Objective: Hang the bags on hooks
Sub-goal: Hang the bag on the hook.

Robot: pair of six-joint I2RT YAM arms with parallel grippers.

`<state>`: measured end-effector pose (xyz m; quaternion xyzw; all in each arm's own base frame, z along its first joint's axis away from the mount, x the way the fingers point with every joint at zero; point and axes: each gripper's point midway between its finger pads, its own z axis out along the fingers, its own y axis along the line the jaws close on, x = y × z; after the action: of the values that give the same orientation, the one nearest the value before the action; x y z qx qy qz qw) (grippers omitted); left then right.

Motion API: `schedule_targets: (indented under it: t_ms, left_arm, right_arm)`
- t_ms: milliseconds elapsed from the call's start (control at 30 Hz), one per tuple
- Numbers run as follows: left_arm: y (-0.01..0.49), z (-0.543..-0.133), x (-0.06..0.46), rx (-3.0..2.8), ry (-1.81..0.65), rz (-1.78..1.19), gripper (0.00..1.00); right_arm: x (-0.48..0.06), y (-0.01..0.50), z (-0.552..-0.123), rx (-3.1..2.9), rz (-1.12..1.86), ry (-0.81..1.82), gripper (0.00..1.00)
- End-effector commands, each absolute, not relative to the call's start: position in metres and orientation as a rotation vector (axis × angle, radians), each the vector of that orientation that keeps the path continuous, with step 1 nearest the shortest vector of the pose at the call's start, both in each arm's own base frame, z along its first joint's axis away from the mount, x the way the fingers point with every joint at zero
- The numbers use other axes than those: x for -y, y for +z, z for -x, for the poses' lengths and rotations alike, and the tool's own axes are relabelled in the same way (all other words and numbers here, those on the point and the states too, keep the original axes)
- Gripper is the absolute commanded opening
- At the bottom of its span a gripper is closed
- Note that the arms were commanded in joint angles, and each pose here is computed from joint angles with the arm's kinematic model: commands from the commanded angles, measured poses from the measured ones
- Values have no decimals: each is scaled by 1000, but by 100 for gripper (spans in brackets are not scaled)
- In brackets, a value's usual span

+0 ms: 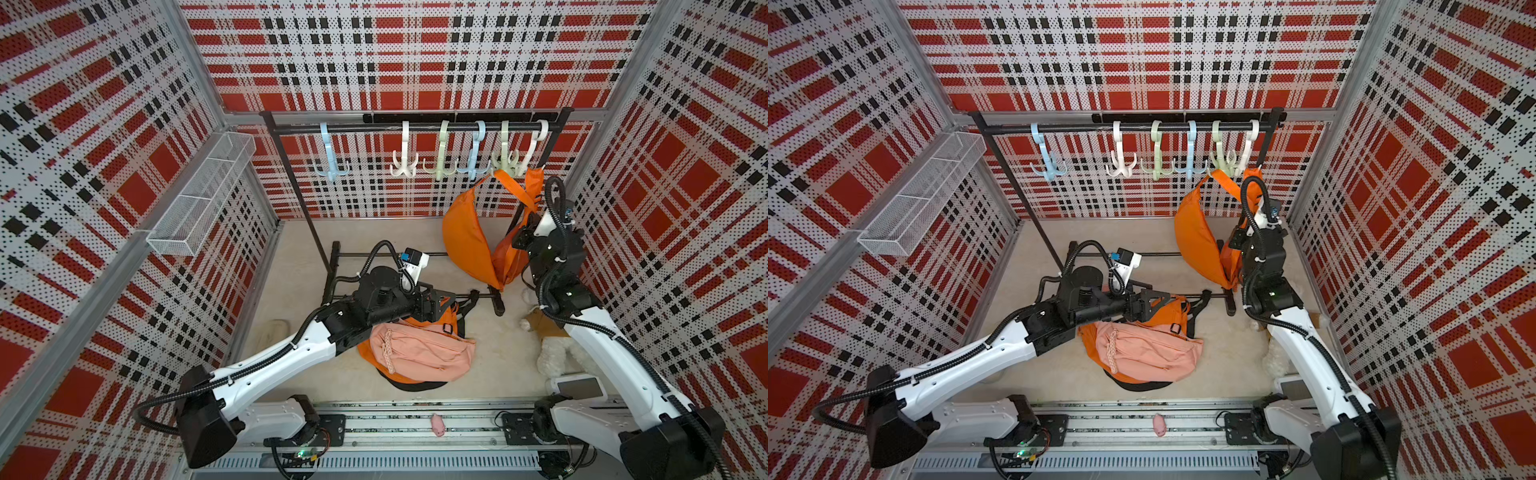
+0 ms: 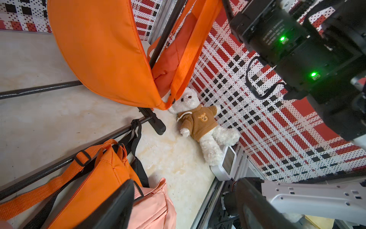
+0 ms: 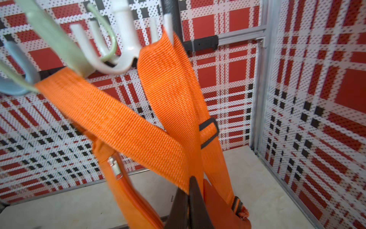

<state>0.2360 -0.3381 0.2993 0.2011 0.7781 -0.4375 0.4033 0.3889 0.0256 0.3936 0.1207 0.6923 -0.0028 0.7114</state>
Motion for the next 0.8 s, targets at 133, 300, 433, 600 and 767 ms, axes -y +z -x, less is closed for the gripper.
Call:
schedule_targets:
  t_ms: [133,300,433,600,767]
  left_arm:
    - [301,-237,324,-1950,-1111,-476,82]
    - [299,-238,320,-1956,-1114,-465,82]
    - [299,-236,316,-1957,-1116,-458,82]
    - [295,-234,301,-1967,-1100,-423,83]
    - [288,-235,273,-1967,-1099,-329,83]
  right_arm:
    - [20,396,-367,-1517,-352,-115,0]
    - [13,392,-369,-1547,-303,-92,2]
    - [2,388,-371,-1569,-251,-45,43]
    - [-6,382,-364,-1579,-206,-3,79]
    - [-12,375,-347,-1598,-178,39,98]
